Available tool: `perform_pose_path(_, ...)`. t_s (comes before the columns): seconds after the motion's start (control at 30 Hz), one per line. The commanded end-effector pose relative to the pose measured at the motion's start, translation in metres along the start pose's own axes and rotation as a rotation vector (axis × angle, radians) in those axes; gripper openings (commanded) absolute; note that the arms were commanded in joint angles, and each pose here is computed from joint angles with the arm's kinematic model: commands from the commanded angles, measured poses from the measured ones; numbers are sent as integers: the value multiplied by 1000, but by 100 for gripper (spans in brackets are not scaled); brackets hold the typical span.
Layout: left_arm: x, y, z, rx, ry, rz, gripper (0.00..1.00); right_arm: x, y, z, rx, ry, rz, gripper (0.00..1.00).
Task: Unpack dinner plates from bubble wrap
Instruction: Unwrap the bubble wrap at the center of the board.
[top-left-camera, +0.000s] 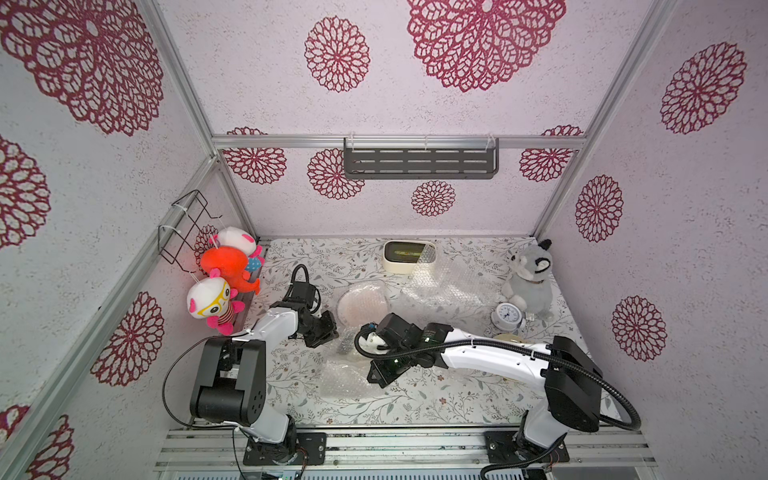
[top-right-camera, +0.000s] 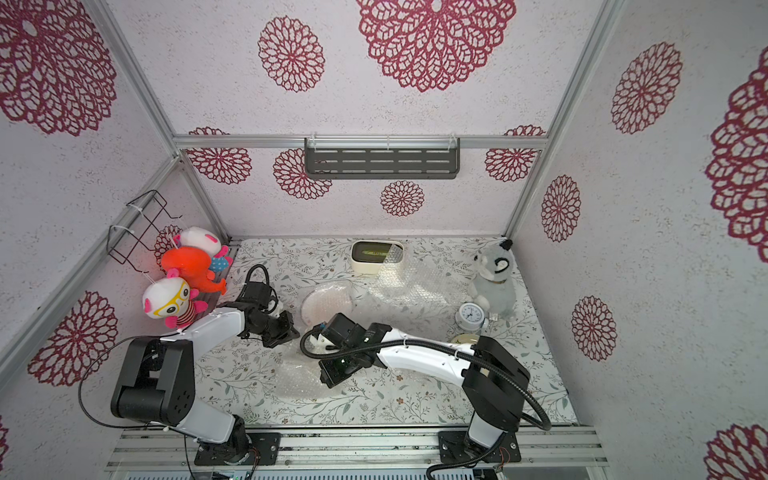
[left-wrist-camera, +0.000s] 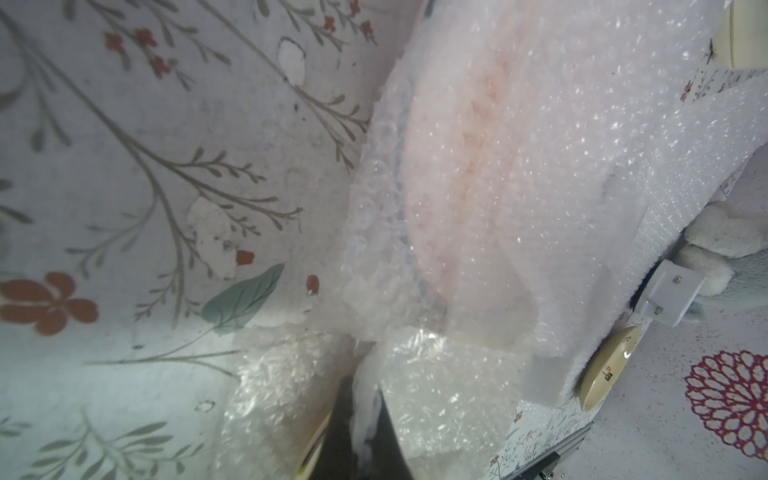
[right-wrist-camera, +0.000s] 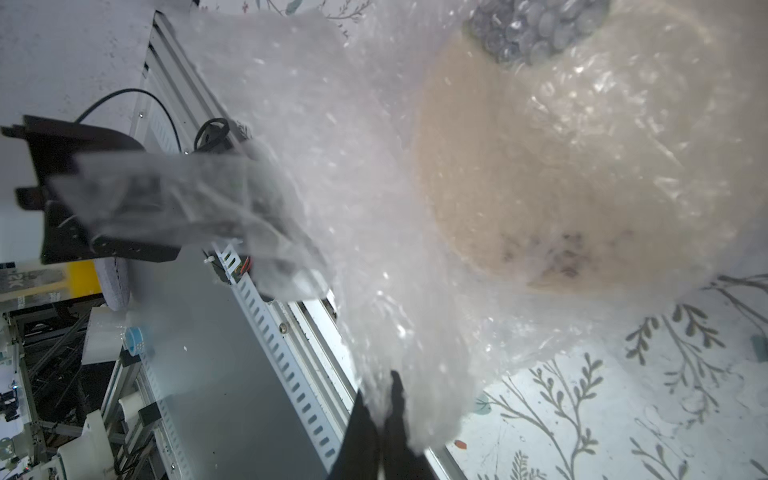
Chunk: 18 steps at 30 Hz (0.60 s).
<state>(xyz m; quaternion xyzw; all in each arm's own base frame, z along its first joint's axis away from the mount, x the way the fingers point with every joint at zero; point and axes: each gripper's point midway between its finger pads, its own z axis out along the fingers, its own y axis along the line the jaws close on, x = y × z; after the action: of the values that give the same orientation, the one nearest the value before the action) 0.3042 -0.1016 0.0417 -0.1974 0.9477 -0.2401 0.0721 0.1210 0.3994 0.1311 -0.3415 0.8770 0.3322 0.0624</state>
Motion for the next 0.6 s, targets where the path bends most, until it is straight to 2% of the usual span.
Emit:
perform_pose_path(0.0,-8,0,3,6,-27,-16,0,11,5,-11,-7,14,-28,0)
perform_pose_path(0.13,-7,-7,-4,40,-31,-18,1,14,3,-10,0,15,-24,0)
perform_pose_path(0.17,-7,-10,-8,50,-39,-16,16,14,3,-9,-1,16,-24,0)
perform_pose_path(0.2,-6,-12,-12,52,-45,-16,25,15,2,-9,-1,20,-24,0)
perform_pose_path(0.33,-5,-17,-34,53,-80,-10,50,23,1,-6,-13,43,-25,1)
perform_pose_path(0.43,-2,-20,-45,55,-84,-10,53,28,2,-8,-28,47,-30,10)
perform_pose_path(0.57,14,-20,-54,72,-72,-47,53,32,-2,-9,-20,53,-32,10)
